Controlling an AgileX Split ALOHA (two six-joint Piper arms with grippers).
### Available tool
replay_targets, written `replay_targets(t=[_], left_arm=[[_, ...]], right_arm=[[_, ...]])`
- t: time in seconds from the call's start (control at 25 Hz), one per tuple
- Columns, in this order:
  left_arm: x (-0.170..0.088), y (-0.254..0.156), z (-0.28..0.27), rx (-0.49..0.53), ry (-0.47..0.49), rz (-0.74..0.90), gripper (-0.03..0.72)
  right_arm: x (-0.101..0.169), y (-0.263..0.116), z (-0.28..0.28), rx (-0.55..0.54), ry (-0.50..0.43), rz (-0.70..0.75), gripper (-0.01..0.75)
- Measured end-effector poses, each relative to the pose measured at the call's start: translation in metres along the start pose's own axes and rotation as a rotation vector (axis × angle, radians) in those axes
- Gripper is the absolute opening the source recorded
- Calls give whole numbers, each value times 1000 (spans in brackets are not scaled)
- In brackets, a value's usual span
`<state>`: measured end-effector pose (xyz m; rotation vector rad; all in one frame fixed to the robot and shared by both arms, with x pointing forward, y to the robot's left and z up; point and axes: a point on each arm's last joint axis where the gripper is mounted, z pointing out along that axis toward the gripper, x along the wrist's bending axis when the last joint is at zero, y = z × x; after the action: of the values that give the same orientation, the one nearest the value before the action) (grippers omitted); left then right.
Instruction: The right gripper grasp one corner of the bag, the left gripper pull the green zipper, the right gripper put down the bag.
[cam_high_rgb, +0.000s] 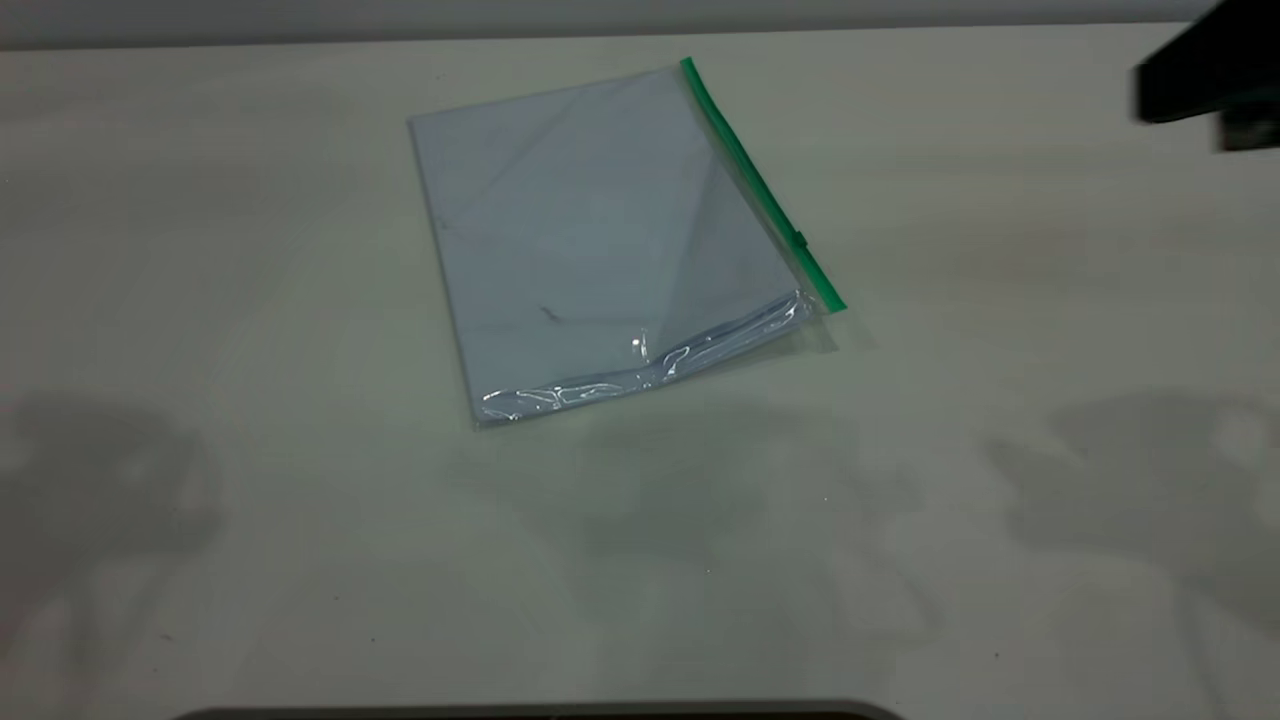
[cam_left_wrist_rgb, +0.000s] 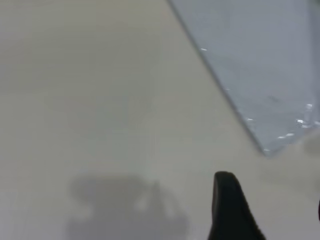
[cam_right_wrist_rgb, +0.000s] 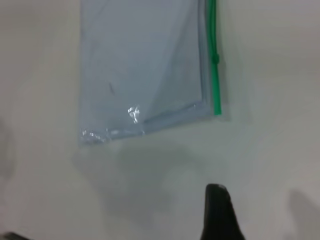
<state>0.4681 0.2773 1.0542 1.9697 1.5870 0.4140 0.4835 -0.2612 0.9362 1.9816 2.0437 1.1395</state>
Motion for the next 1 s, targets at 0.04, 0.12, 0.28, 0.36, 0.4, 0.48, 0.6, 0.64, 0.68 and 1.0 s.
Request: replay_targets(t=[0.04,0.12,0.28,0.36,0.4,0.48,0.6,0.64,0.68,1.0], left_arm=[[-1,1,3,2,-16,2,478],[-2,2,9,5,-45,8,478],[-3,4,20,10,-92,-4,478],[-3,5,23,13,-101,-14,478],[-3,5,24,12,-101,-14,478],[-3,5,25,13,-101,-8,478],[-2,5,25,14,-101,-9,478],[-3,5,25,13,-102,-10,478],[-2,5,25,13,-102,-11,478],[-2,5,26,13,-101,-12,478]], right_arm=[[-3,2,9,0,20,11,527],[-8,5,31,17,53,34,527],[-7,5,77,80,98,20,526],[-2,5,99,121,117,-8,525],[0,5,111,139,126,-16,524],[-2,6,131,161,132,-20,524],[-11,8,158,179,141,-8,524],[-14,8,167,183,142,-3,524],[-17,8,176,187,144,-1,524],[-35,4,230,215,192,3,524]])
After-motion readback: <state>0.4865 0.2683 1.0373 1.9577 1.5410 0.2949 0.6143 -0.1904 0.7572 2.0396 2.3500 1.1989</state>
